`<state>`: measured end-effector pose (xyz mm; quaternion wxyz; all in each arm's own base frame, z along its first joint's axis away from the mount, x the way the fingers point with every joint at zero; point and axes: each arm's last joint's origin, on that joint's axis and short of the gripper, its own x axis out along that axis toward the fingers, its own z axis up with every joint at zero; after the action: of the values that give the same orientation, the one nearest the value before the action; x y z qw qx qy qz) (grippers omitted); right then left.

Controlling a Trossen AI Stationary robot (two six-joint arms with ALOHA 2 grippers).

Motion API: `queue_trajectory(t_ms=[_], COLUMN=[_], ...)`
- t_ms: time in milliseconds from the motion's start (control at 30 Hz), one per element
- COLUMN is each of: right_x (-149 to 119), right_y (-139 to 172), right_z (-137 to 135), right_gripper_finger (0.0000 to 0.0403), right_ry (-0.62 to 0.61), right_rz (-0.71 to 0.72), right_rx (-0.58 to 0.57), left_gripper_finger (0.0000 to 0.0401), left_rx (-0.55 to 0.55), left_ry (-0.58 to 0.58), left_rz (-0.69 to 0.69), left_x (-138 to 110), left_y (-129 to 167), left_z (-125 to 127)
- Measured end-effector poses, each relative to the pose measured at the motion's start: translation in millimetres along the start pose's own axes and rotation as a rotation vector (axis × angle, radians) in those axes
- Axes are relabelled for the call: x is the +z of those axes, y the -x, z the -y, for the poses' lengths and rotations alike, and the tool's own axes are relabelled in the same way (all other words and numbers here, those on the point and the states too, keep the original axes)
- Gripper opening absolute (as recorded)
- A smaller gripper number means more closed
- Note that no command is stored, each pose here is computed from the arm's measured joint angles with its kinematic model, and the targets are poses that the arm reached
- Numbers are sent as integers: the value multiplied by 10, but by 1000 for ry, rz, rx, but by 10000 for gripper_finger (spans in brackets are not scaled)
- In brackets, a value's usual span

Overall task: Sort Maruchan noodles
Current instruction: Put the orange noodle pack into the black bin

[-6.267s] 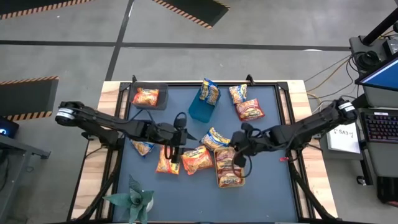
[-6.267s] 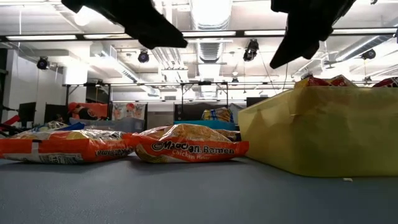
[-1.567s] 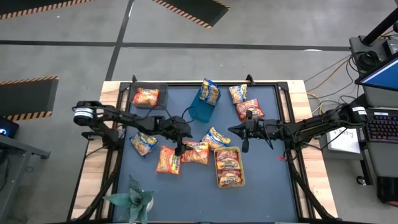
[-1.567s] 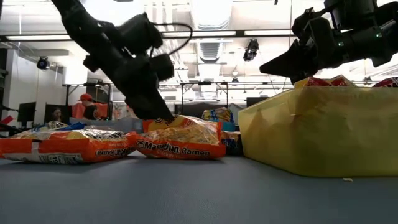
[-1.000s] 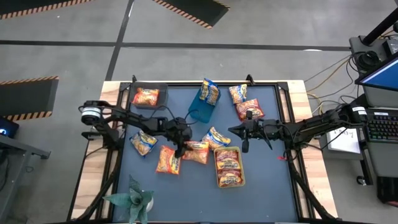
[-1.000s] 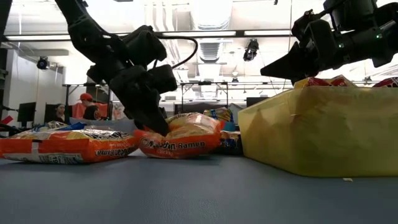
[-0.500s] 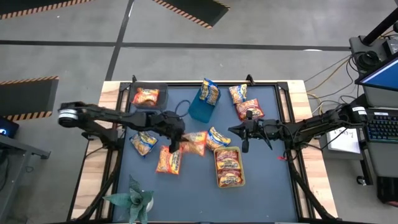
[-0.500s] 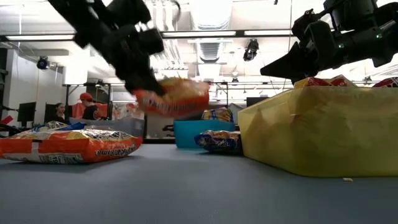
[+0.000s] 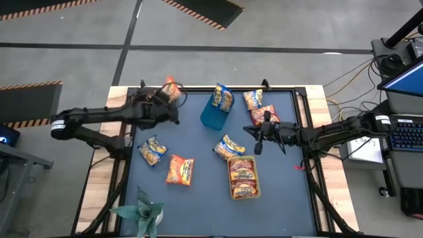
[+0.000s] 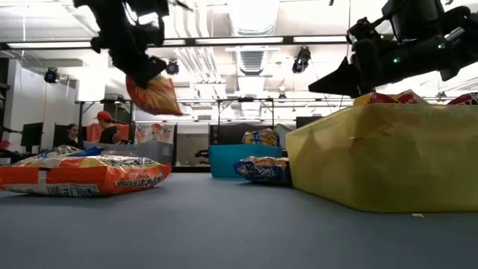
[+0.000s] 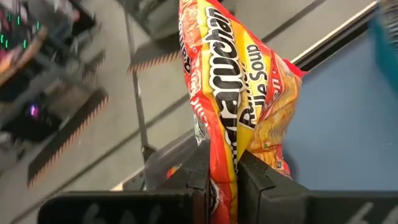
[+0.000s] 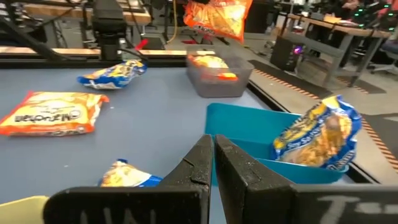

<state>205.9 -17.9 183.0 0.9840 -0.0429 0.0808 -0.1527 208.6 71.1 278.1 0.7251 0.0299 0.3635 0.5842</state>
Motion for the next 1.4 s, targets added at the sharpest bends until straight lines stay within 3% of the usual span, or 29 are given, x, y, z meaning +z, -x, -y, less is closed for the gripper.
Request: queue_trajectory(t_ms=[133,267,433,567,1033,1400], right_x=[-4,-8,-13,-14,-14,-14], right_y=[-10,-16,-16,-16,-16,-16], right_z=[47,74,75,77,77,77], right_gripper_finger=[9,9,9,9,9,9], right_ry=[7,6,17,23,22,19], right_rz=[-3,-6,-12,-13,-13,-13], right_rx=[-23,-36,-36,-37,-37,-37], left_gripper_finger=[17,17,17,17,20,90], left_rx=[10,63,130,190,220,165], left_ry=[26,-21,-60,-83,-96,-101], left_rz=[-117,-225,-270,-279,-319,-342], left_x=[57,6,-50,-97,-208,-206], left_y=[-268,-518,-691,-767,-975,-969], left_z=[1,66,168,237,466,492])
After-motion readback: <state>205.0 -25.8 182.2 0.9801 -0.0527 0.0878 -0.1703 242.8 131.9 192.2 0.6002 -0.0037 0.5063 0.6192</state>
